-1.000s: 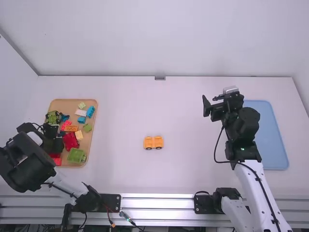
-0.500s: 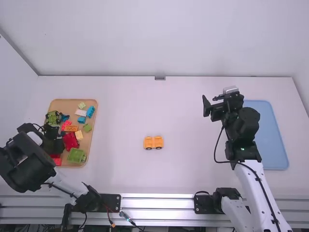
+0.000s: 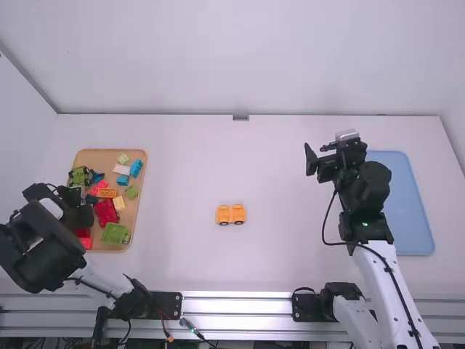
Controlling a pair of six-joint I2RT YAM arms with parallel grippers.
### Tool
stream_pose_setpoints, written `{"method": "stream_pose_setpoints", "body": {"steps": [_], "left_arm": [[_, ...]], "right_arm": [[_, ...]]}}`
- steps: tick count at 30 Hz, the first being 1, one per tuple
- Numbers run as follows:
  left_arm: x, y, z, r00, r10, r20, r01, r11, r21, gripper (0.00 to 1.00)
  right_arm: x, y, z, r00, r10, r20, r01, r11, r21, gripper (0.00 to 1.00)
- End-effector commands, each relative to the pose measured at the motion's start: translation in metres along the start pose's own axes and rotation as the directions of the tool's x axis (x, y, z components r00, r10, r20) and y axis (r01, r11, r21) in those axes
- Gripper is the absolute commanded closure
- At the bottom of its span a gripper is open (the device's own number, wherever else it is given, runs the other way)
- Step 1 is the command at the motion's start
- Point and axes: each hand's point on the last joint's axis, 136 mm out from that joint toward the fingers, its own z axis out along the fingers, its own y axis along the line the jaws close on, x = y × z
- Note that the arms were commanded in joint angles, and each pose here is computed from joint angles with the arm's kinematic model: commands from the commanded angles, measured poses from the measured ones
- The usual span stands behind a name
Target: Assemble lego blocks to make yellow taxi
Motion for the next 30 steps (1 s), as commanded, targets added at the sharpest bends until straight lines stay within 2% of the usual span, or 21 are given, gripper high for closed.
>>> {"method": "stream_pose_setpoints", "body": {"steps": [1, 6, 10, 13, 17, 18, 23, 26, 30], "left_arm": [[-0.034, 0.003, -0.035, 0.991, -0.08, 0.111, 0.082, 0.997, -0.013, 0.98], [-0.062, -0.037, -0.088, 0.96, -0.064, 0.273, 0.019, 0.986, 0.165, 0.98], [-0.072, -0.072, -0.131, 0.922, -0.103, 0.374, -0.022, 0.949, 0.315, 0.92], [-0.074, -0.106, -0.159, 0.903, -0.095, 0.419, -0.096, 0.906, 0.413, 0.98], [-0.077, -0.164, -0.175, 0.905, -0.025, 0.426, -0.201, 0.856, 0.476, 0.98], [-0.077, -0.167, -0.175, 0.904, -0.02, 0.426, -0.207, 0.853, 0.479, 0.98], [-0.076, -0.256, -0.188, 0.851, 0.165, 0.499, -0.447, 0.727, 0.522, 0.98], [-0.077, -0.305, -0.195, 0.803, 0.216, 0.555, -0.534, 0.676, 0.508, 0.98], [-0.064, -0.355, -0.202, 0.73, 0.265, 0.63, -0.643, 0.58, 0.5, 0.98]], "right_arm": [[-0.018, 0.0, 0.0, 0.999, -0.011, 0.038, 0.012, 1.0, -0.003, 0.01], [-0.018, 0.004, 0.0, 0.999, -0.012, 0.039, 0.013, 1.0, -0.016, 0.01], [-0.019, 0.012, 0.001, 0.999, -0.014, 0.041, 0.015, 0.999, -0.037, 0.01], [-0.019, 0.02, 0.004, 0.999, -0.005, 0.041, 0.008, 0.998, -0.061, 0.01], [-0.012, 0.036, 0.022, 0.994, 0.102, 0.027, -0.099, 0.989, -0.113, 0.01], [-0.011, 0.037, 0.023, 0.994, 0.106, 0.027, -0.102, 0.988, -0.115, 0.01], [0.006, 0.059, 0.047, 0.981, 0.193, -0.018, -0.193, 0.964, -0.183, 0.01], [0.015, 0.086, 0.051, 0.975, 0.216, -0.056, -0.222, 0.92, -0.322, 0.01], [0.019, 0.107, 0.047, 0.972, 0.22, -0.083, -0.233, 0.852, -0.47, 0.01]]}}
